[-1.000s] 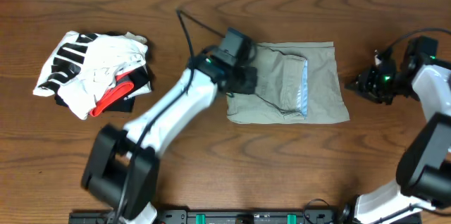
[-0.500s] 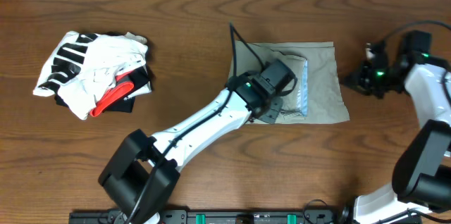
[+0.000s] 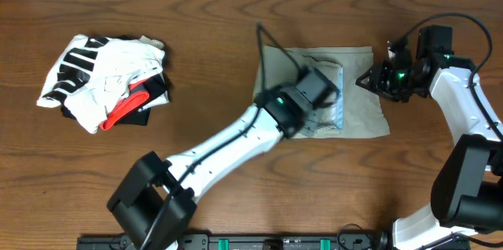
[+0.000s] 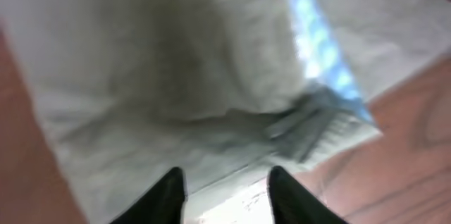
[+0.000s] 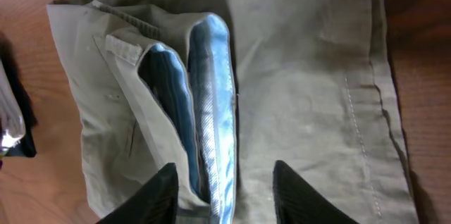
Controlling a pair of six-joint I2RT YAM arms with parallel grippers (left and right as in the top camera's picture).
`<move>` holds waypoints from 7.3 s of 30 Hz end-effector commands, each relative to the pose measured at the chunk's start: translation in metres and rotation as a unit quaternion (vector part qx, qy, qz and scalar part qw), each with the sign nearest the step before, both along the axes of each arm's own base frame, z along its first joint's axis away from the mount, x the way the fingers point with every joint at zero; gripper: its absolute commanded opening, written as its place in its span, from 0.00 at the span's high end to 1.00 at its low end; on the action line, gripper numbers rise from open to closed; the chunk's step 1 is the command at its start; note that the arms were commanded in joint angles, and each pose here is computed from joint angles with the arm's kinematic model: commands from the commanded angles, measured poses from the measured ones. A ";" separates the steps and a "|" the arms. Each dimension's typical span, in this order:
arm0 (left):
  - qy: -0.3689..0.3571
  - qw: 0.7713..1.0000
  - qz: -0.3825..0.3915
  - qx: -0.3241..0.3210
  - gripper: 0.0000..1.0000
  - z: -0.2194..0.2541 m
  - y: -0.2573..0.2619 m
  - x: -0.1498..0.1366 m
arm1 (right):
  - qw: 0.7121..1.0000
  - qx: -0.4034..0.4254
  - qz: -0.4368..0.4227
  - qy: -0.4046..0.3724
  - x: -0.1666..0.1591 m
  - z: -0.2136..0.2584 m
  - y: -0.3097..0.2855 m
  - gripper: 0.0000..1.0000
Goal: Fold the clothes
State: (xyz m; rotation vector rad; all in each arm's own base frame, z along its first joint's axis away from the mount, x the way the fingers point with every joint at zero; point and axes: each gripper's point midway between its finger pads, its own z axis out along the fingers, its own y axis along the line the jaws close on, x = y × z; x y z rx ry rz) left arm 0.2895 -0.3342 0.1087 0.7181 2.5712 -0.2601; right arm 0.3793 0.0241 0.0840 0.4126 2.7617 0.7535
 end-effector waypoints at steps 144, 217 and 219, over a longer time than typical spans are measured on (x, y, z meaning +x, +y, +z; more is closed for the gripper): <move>-0.032 0.960 0.094 0.262 0.54 -0.100 0.075 0.019 | 0.993 -0.091 -0.061 0.031 -0.003 0.005 -0.014 0.62; -0.003 0.979 0.157 0.132 0.94 0.100 0.156 0.059 | 0.994 -0.092 -0.050 0.034 -0.007 0.005 -0.013 0.57; 0.015 0.978 0.150 0.146 0.94 0.078 0.141 0.059 | 0.994 -0.092 -0.049 0.035 -0.007 0.004 -0.012 0.58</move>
